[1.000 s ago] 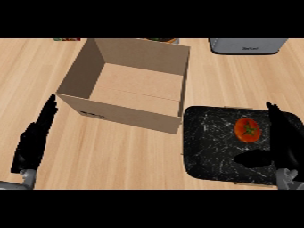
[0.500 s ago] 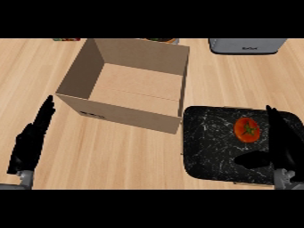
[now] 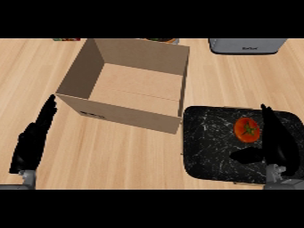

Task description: Pick the tomato from the tray and place it in the cardboard box

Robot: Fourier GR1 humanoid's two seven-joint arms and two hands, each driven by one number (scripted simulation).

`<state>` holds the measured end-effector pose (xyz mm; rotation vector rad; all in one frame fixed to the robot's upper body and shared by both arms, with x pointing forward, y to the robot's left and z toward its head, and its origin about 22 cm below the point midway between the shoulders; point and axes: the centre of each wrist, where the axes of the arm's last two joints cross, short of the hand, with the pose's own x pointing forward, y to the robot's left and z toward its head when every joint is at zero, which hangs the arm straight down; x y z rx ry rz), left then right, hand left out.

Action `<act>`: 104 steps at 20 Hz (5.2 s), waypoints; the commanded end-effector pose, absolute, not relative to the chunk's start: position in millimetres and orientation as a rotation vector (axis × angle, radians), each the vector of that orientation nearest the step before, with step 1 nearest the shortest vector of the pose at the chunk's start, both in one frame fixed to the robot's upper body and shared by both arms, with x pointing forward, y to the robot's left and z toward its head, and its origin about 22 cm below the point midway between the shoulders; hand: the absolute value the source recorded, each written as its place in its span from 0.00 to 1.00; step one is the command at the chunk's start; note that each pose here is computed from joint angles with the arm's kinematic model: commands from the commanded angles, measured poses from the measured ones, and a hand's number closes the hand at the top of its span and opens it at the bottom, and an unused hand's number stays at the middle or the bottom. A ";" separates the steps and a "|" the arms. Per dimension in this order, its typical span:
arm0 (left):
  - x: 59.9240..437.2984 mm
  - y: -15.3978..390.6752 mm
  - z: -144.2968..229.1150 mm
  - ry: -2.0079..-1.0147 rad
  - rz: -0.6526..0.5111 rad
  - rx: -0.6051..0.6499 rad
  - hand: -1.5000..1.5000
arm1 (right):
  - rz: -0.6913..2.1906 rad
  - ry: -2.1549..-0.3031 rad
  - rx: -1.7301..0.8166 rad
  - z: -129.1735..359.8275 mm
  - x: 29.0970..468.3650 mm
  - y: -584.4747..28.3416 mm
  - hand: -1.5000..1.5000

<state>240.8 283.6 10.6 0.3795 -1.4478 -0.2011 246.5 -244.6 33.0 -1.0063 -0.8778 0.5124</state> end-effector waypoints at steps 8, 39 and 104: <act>246.5 270.2 28.8 -1.447 -0.195 0.388 0.50 | 0.513 -0.865 -0.995 8.0 255.1 -240.8 0.00; 256.1 262.6 18.9 -1.511 -0.293 0.272 0.50 | 1.427 -1.369 -0.922 70.9 343.9 -254.2 1.00; 263.1 267.6 11.8 -1.503 -0.274 0.303 0.50 | 0.727 -1.826 0.141 115.4 452.3 -65.7 0.00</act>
